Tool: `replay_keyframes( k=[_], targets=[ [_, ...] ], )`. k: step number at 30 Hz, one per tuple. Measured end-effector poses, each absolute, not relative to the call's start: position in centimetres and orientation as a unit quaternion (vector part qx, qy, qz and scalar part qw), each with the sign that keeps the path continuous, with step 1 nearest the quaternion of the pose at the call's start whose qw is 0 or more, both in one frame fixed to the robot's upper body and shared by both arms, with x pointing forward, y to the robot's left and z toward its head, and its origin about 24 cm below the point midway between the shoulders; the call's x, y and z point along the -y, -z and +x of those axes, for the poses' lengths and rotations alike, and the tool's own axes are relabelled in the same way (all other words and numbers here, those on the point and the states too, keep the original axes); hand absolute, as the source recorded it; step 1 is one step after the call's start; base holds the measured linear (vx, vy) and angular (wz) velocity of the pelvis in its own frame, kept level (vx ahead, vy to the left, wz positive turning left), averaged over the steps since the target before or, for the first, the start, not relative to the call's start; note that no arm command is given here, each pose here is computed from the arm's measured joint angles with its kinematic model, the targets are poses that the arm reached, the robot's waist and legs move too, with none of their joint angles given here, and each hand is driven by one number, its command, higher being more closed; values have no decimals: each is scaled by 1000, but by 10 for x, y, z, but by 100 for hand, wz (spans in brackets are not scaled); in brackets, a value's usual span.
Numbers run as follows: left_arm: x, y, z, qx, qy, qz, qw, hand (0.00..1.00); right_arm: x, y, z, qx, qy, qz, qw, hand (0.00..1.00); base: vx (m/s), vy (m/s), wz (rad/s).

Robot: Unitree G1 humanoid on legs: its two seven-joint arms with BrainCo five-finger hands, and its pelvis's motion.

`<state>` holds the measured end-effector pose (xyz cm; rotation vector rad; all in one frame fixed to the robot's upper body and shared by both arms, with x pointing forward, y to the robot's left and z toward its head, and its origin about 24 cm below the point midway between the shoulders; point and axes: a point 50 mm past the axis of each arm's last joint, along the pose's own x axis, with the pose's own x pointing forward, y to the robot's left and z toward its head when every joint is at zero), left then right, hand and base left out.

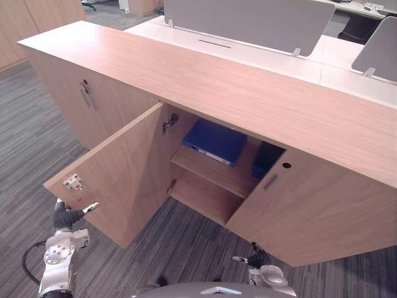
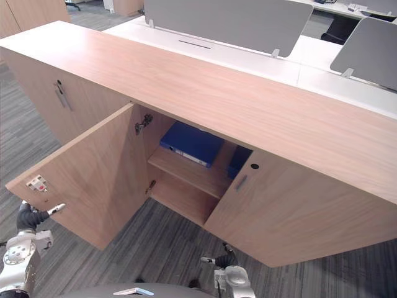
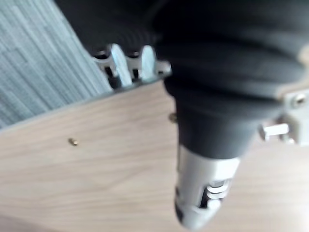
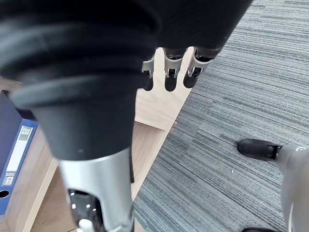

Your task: Walk over to the cabinet, pick up the folder, carry it to the office cabinet, place the folder inside the office cabinet, then close the office cabinet door

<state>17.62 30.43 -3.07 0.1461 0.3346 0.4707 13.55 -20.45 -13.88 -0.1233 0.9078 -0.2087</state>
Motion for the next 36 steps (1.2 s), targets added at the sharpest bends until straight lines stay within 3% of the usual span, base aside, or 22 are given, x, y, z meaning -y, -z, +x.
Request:
replay_keyframes(
  k=[9, 13, 20, 30, 36],
  targets=[
    [-245, 76, 140, -266, -118, 38, 956, 0, 204, 143, 124, -450, 100, -57, 886, 0, -105, 18, -17],
    [-197, 88, 140, -284, 1, 22, 959, 0, 199, 145, 119, -457, 87, -55, 883, 0, -53, 57, -40],
    [-148, 86, 159, -265, 97, 11, 959, 0, 194, 145, 120, -453, 85, -48, 886, 0, 4, 52, -54],
    [-144, 69, 210, -216, 96, 58, 970, 0, 202, 145, 115, -460, 92, -56, 882, 0, 79, 1, -45],
    [-171, 55, 237, -195, 49, 103, 974, 0, 208, 149, 100, -479, 106, -54, 870, 0, 140, -40, -20]
  ],
)
